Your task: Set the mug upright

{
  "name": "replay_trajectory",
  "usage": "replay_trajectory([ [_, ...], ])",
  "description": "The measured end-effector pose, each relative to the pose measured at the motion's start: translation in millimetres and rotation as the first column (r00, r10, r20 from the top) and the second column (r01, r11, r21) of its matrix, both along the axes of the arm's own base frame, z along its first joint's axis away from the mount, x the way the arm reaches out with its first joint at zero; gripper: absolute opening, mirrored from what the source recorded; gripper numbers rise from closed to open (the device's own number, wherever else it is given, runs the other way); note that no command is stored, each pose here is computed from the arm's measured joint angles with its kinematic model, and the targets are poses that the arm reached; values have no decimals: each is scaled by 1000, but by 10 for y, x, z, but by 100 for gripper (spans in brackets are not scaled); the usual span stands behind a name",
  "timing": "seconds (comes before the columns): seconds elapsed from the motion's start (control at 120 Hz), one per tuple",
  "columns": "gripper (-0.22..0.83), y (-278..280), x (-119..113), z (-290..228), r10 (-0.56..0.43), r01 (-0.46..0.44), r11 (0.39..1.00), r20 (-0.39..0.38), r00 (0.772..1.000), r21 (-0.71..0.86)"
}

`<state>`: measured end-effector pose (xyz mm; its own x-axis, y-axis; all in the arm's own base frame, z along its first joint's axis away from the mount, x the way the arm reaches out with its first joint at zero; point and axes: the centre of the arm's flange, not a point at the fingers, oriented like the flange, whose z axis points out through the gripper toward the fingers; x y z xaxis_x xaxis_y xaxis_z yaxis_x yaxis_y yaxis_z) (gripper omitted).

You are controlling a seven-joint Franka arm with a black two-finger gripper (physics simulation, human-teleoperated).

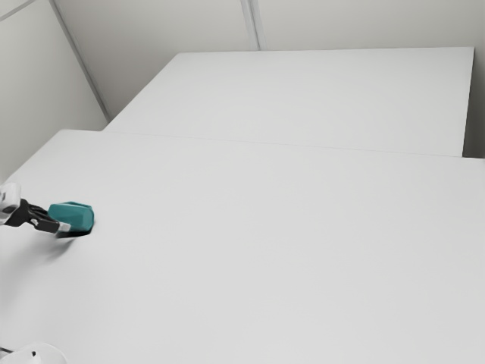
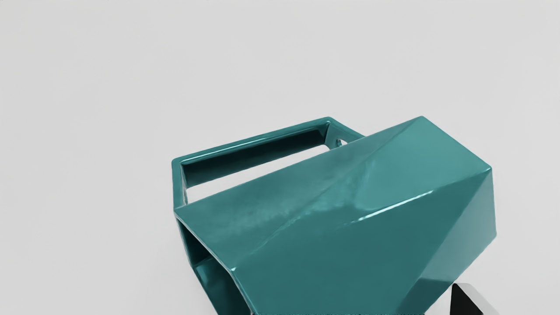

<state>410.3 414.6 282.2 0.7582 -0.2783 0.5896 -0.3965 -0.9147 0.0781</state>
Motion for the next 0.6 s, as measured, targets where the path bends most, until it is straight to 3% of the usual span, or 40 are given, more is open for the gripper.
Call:
replay_trajectory([
  [0.408, -1, -66, 175, 157, -35, 34, 999, 25, 999, 31],
  [0.6, -12, -134, 253, 255, -52, 50, 997, 31, 998, 53],
])
